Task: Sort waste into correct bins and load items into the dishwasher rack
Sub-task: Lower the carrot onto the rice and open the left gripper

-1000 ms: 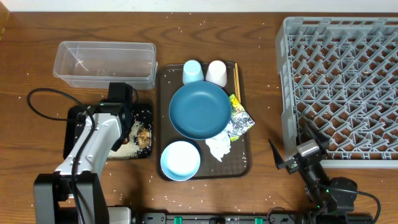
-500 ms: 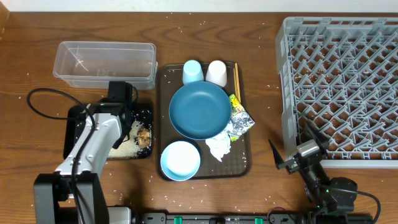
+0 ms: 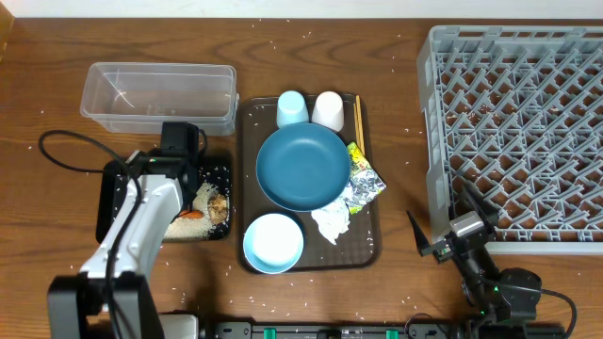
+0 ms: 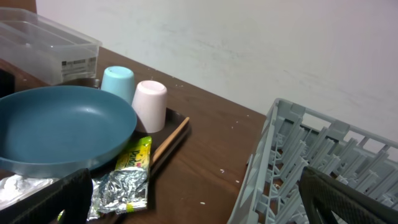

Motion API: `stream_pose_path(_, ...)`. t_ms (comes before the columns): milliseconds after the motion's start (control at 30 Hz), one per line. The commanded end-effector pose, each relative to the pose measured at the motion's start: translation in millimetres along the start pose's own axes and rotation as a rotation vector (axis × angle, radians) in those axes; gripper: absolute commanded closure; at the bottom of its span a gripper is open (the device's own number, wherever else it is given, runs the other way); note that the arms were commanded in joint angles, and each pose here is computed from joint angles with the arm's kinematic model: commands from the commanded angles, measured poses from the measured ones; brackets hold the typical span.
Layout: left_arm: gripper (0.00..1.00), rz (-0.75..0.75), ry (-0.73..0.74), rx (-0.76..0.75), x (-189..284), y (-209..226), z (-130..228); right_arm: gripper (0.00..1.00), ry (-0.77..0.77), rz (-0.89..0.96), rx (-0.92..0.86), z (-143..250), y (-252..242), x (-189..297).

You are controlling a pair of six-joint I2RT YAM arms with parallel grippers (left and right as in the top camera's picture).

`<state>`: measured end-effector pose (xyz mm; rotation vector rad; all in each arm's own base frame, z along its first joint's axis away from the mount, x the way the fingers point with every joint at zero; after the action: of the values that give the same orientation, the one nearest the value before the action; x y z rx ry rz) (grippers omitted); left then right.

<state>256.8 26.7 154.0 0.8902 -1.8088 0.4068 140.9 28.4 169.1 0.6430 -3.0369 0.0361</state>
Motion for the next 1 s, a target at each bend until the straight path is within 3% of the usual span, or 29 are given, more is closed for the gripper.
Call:
stream_pose_path(0, 0.51, 0.045, -0.083, -0.045, 24.7, 5.4, -12.7, 0.01, 0.002, 0.02, 0.007, 0.7, -2.1, 0.5)
stream_pose_path(100, 0.5, 0.079, -0.121, -0.033, 49.0, 18.4, -13.6, 0.01, 0.002, 0.02, 0.007, 0.7, -2.1, 0.5)
stream_pose_path(200, 0.12, 0.117, -0.143, -0.016, 73.4, 37.4, -6.8, 0.01, 0.002, 0.02, 0.008, 0.7, -2.1, 0.5)
stream_pose_path(333, 0.02, 0.139, -0.187, 0.014, 99.9, 66.5, 4.1, 0.01, 0.002, 0.02, 0.008, 0.7, -2.1, 0.5)
stream_pose_path(667, 0.02, 0.088, -0.267, 0.279, 121.7, 134.5, 10.6, 0.01, 0.002, 0.02, 0.008, 0.7, -2.1, 0.5)
stream_pose_path(967, 0.02, 0.058, -0.133, 0.336, 112.8, 147.2, 21.1, 0.01, -0.001, 0.019, 0.009, 0.2, -2.0, 0.5)
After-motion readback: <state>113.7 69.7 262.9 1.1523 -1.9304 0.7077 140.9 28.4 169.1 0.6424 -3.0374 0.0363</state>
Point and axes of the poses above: each gripper's point midway between its finger pads, its own x axis back along the fingers, its own y axis along the line the jaws close on, z = x × y, the point moved 10 cm from there along x, back along the fingers, and after that the axes turned 12 degrees about -x, right-handed, at the moved point
